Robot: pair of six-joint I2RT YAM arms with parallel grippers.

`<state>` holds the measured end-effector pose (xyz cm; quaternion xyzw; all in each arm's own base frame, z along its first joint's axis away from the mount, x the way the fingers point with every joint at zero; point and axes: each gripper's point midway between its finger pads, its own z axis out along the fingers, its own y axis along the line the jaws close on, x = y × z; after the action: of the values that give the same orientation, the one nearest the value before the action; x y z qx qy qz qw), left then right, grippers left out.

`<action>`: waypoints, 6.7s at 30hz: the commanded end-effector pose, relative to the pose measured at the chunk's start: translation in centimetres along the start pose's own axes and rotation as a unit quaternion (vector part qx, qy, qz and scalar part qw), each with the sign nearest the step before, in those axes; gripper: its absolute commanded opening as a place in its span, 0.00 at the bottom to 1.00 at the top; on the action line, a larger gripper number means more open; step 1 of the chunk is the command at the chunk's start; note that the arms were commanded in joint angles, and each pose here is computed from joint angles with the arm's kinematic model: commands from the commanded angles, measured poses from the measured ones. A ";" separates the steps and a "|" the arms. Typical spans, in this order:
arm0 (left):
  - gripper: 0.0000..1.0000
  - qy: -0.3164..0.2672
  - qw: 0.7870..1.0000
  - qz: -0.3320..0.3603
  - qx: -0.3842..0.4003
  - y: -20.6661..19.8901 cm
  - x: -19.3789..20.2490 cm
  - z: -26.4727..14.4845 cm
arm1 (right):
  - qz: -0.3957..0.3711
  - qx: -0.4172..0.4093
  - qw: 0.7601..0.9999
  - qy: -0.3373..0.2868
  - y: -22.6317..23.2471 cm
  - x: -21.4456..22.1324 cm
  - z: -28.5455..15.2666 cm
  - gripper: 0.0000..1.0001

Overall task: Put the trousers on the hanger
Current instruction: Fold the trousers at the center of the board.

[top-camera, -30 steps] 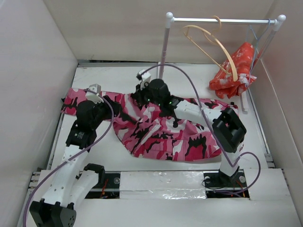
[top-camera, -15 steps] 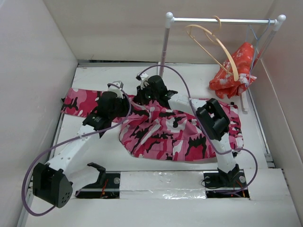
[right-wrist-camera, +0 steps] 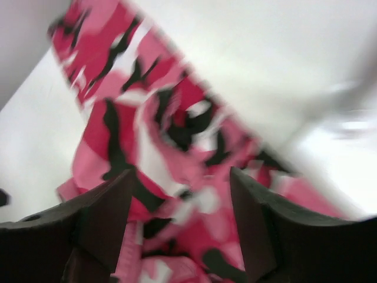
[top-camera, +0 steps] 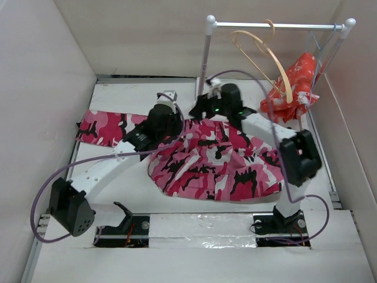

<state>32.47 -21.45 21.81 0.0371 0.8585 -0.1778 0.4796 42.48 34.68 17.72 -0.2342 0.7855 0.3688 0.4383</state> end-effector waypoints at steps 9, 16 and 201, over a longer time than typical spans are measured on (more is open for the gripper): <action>0.08 0.012 0.974 0.117 -0.192 -1.4 3.6 6.9 | 0.034 0.088 0.977 -0.191 -4.4 -1.9 -18.1 0.00; 0.34 0.065 0.969 0.131 -0.197 -0.1 6.9 11.0 | -0.002 0.100 0.978 -0.181 -2.5 0.7 -21.6 0.09; 0.00 -0.155 0.709 -0.215 -0.653 43.4 -9.4 -6.1 | 0.231 0.591 0.747 -0.197 -32.2 -1.2 -37.6 0.00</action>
<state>41.01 20.74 17.57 -0.4940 0.6938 0.3154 0.4185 43.35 -11.79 15.37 0.3266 0.8210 -0.0024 0.4683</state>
